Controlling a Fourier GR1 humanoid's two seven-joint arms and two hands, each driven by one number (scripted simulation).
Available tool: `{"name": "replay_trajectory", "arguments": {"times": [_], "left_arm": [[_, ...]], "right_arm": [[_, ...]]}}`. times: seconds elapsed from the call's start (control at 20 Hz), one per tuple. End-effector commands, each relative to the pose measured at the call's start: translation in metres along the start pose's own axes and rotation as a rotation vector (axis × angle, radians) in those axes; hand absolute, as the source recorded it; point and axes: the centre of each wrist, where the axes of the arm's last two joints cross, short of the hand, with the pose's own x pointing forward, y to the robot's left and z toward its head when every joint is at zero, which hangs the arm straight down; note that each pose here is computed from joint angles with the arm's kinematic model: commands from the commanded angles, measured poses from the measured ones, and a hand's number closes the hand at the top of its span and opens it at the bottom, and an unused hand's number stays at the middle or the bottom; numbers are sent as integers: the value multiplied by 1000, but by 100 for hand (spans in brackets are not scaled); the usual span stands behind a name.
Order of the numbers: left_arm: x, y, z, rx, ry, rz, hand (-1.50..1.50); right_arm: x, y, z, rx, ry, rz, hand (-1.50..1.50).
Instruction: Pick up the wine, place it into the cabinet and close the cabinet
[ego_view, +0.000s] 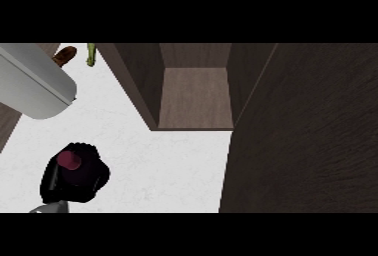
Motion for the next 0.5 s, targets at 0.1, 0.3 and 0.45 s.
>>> {"name": "replay_trajectory", "arguments": {"times": [0.1,0.3,0.45], "left_arm": [[32,-23,-31,19,-144,-45,150],[54,-32,-25,-76,-116,74,150],[71,-43,-18,-74,-123,100,150]], "right_arm": [[12,5,12,27,-53,-56,-150],[1,0,13,33,-38,-74,-150],[18,1,15,19,-43,-65,-150]]}}
